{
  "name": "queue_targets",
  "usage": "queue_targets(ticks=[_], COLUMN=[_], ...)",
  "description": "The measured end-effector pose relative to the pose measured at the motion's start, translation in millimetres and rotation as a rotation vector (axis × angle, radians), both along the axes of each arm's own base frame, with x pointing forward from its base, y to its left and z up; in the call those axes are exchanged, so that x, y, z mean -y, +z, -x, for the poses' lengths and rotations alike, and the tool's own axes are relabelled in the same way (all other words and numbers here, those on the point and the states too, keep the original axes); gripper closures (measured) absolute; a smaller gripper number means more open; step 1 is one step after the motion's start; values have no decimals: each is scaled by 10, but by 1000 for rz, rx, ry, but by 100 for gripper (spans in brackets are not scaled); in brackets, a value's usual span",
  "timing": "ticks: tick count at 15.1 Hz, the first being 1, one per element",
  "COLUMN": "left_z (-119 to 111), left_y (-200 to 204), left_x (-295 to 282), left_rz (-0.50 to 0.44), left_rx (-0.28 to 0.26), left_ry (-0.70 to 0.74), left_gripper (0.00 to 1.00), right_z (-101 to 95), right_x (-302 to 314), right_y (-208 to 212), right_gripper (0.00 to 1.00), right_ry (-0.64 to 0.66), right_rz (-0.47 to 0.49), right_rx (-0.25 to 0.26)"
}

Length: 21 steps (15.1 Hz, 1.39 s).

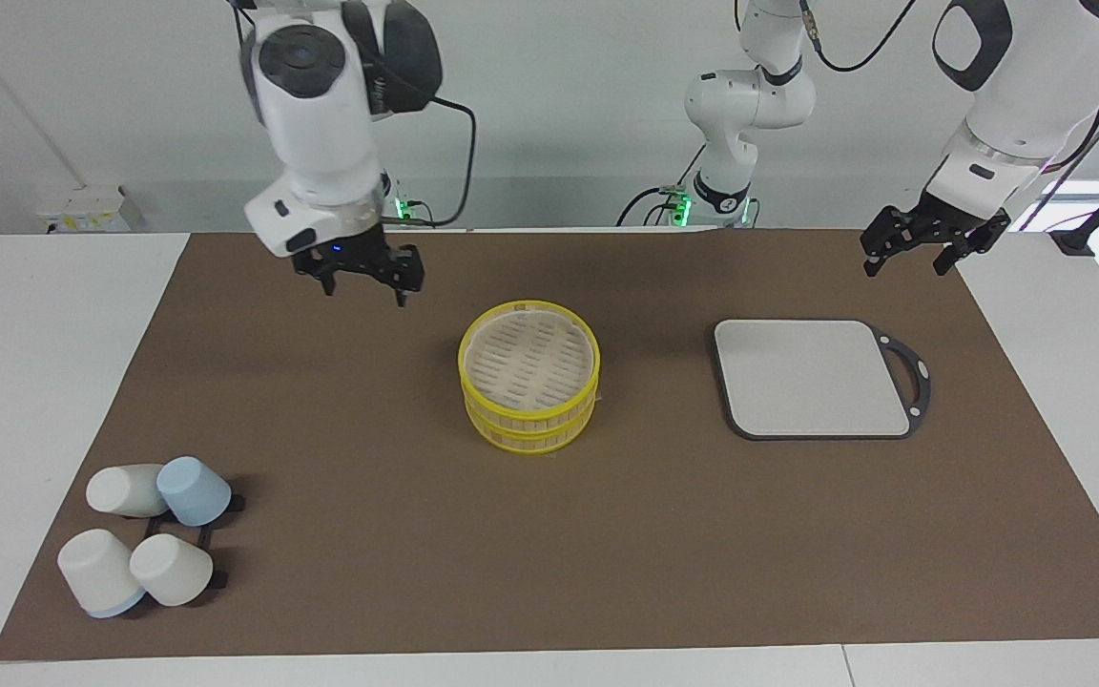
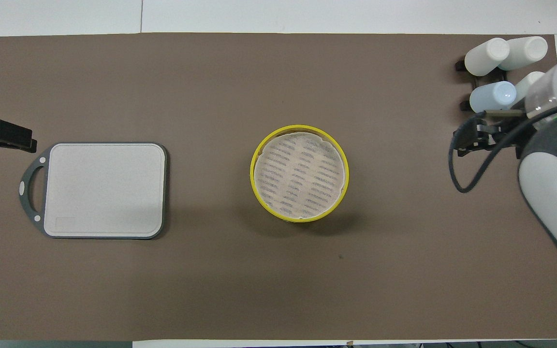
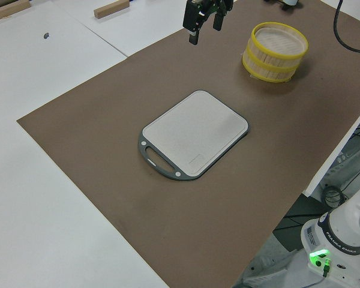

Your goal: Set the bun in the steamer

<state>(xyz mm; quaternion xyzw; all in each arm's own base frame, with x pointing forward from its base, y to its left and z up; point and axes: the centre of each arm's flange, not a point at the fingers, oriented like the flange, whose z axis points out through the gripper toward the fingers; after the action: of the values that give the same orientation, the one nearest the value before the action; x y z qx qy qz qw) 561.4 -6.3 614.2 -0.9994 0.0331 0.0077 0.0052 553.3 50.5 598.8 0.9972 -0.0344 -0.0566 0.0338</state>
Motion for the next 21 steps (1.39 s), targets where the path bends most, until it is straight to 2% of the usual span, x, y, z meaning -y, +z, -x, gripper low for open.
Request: queue_targets(ticks=[3,7,11,14,21], left_z=[-1,-11,-15,-16,-22], left_y=[1,9,12,12,17], left_x=[-20,-15,-3,-1,19], left_rz=[0,0,0,0,0], left_rx=[1,10,14,14,21], left_ry=[3,2,0,0,-4], left_gripper=[0,0,0,0,0], right_z=[100,39,29,4,-1], right_x=[139,286,291,226,189], right_y=[-90,-106,-97,-76,-71], right_gripper=[0,0,0,0,0], right_ry=[30,6,6,19,22], right_rz=[-6,-8,-9,-11,-25], right_rx=[-21,18,27,52,58])
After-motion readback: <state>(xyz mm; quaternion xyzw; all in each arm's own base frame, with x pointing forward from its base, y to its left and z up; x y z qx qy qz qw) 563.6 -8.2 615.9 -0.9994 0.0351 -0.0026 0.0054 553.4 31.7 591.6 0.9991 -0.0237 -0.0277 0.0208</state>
